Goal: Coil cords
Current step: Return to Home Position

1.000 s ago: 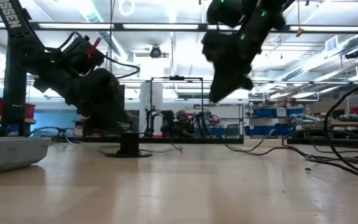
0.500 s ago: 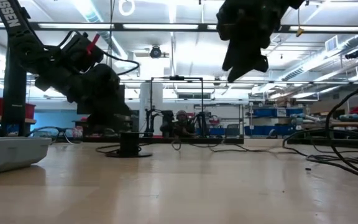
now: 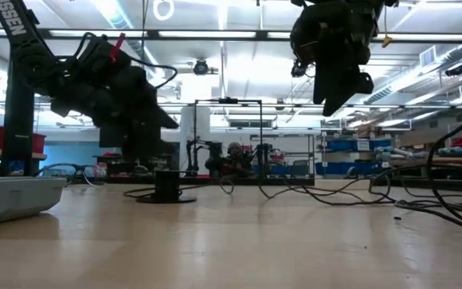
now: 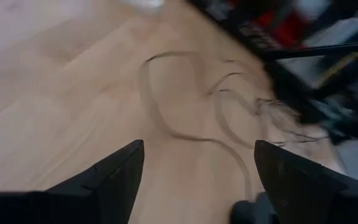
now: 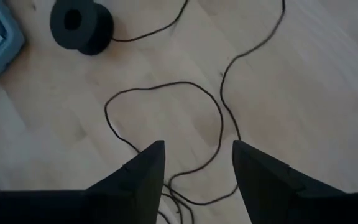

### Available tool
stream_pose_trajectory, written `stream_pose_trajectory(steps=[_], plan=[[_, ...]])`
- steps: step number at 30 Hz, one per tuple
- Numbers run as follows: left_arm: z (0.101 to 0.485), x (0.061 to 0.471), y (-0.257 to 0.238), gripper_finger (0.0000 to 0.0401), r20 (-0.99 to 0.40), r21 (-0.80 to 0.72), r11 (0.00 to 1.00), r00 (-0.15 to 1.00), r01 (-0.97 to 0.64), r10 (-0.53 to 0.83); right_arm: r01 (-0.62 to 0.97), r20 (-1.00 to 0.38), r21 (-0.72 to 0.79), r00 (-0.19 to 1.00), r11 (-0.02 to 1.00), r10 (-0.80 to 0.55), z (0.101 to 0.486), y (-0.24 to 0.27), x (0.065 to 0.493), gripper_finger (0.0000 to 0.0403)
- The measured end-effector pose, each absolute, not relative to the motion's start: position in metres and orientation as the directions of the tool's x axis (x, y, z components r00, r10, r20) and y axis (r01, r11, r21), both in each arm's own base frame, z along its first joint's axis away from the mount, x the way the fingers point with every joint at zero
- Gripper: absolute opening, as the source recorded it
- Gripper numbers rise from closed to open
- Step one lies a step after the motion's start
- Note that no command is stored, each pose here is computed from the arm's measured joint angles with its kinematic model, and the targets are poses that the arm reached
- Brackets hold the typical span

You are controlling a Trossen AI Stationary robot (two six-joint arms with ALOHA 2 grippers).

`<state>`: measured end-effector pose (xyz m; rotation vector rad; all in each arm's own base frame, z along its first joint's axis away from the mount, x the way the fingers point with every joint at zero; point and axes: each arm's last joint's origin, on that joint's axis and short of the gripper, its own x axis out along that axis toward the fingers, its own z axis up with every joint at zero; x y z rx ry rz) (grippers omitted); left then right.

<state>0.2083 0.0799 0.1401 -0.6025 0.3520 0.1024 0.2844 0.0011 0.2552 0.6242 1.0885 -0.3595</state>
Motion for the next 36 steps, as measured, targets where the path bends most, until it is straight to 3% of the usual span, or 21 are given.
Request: stream_pose_trajectory(steps=[4, 7, 15, 25, 36], plan=[[0.154, 0.21, 0.069, 0.0307, -0.263, -0.504, 0.864, 0.955, -0.015, -0.136, 0.518, -0.904, 0.271, 0.427, 0.811, 0.029, 0.255, 0.002, 0.284, 0.0186], [0.161, 0.206, 0.055, 0.0307, -0.235, -0.443, 0.895, 0.959, 0.04, -0.159, 0.522, -0.905, 0.271, 0.425, 0.809, 0.029, 0.255, 0.002, 0.284, 0.0186], [0.163, 0.163, 0.026, 0.0307, -0.124, -0.325, 0.942, 0.991, -0.077, 0.038, 0.46, -0.906, 0.242, 0.422, 0.854, 0.03, 0.255, 0.01, 0.283, 0.0186], [0.168, 0.131, 0.006, 0.0307, 0.008, -0.187, 0.981, 0.999, -0.046, 0.048, 0.453, -0.906, 0.244, 0.421, 0.857, 0.035, 0.251, 0.014, 0.285, 0.0186], [0.171, 0.101, -0.001, 0.0307, 0.038, -0.103, 0.991, 0.995, -0.086, 0.091, 0.461, -0.908, 0.229, 0.418, 0.858, 0.018, 0.25, 0.013, 0.284, 0.0186]])
